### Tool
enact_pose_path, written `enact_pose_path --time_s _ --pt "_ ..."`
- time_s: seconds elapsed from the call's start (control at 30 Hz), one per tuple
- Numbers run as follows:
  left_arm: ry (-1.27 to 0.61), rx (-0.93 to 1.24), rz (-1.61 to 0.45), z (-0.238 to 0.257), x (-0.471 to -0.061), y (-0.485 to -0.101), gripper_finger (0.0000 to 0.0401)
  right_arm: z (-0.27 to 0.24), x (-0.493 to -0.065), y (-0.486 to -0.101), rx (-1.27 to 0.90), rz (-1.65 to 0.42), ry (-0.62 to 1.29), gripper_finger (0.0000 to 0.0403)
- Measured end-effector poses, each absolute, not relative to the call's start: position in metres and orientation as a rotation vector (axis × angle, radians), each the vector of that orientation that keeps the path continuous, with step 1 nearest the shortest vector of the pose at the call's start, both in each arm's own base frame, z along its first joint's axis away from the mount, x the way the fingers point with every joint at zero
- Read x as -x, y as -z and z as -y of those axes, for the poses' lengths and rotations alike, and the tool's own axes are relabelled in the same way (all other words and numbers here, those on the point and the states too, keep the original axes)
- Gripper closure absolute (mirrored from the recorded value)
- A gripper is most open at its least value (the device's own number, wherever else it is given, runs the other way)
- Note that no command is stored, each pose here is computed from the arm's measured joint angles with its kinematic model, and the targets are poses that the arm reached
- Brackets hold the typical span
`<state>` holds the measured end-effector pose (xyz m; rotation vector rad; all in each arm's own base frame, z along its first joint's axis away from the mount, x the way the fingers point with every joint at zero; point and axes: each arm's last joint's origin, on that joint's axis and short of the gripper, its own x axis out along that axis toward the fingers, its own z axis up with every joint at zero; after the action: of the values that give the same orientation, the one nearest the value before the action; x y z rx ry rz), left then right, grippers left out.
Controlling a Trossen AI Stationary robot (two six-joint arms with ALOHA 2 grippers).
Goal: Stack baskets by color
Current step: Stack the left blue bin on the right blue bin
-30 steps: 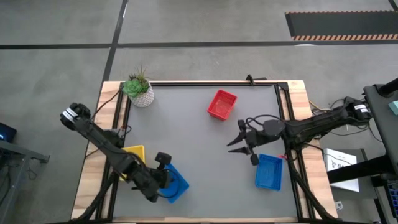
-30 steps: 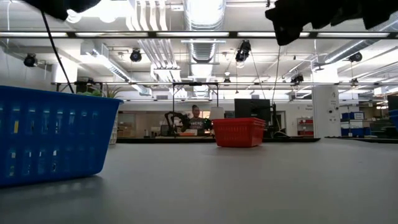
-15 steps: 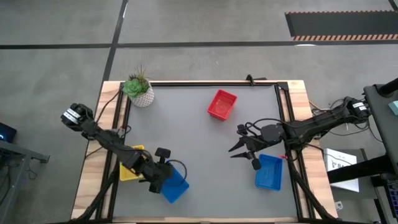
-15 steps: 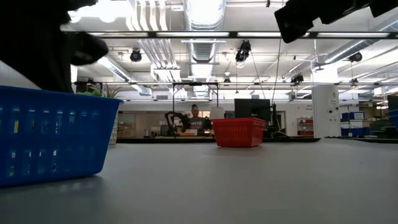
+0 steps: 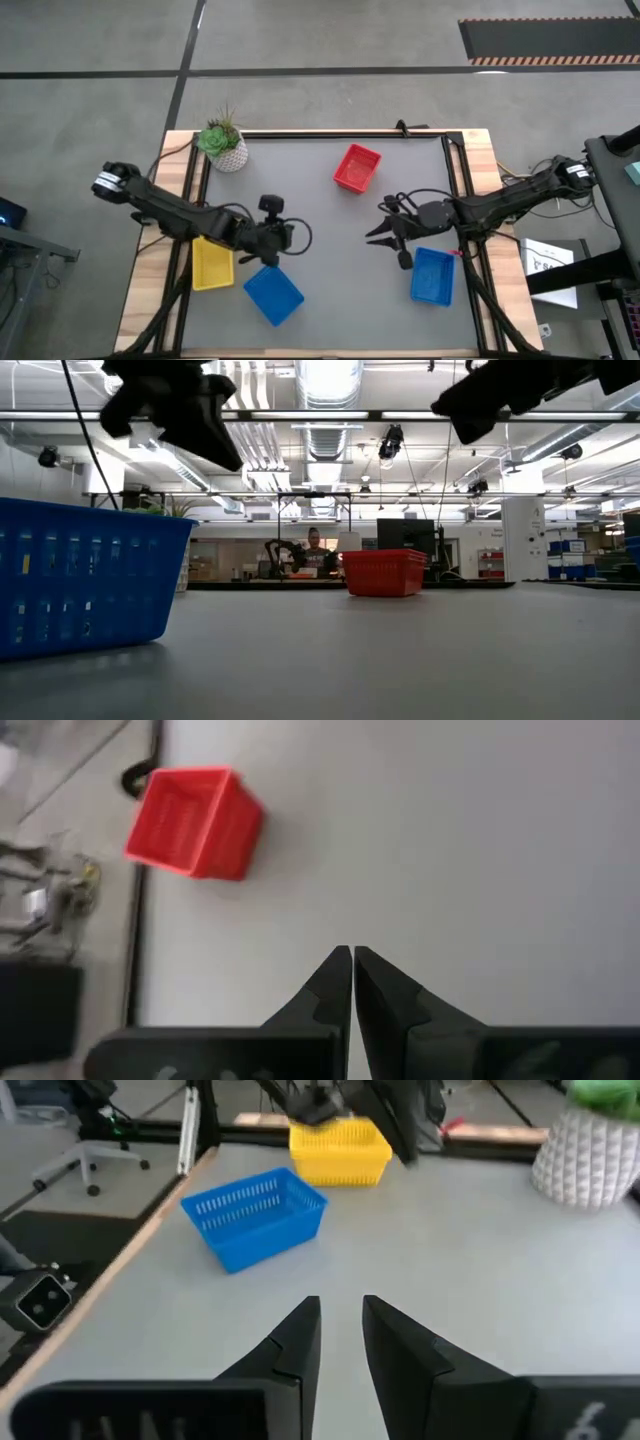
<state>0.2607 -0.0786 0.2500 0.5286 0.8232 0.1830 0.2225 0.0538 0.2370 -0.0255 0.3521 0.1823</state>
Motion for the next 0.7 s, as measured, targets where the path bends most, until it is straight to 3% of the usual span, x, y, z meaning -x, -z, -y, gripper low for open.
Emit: enact_pose_path --time_s 0.33,0.5,0.7 --pt "0.224 -0.197 -0.803 0.121 -0.231 -0.262 0.0401 -0.057 -0.233 -0.209 -0.029 -0.463 -0.141 0.0346" --pt "0.295 -0.118 -0.904 0.143 -0.231 -0.242 0.0401 -0.060 -0.238 -0.201 -0.021 -0.485 -0.146 0.0349" --pt "0.252 -0.145 -1.049 0.147 -0.240 -0.207 0.0401 -0.061 -0.244 -0.192 0.019 -0.502 -0.154 0.0349"
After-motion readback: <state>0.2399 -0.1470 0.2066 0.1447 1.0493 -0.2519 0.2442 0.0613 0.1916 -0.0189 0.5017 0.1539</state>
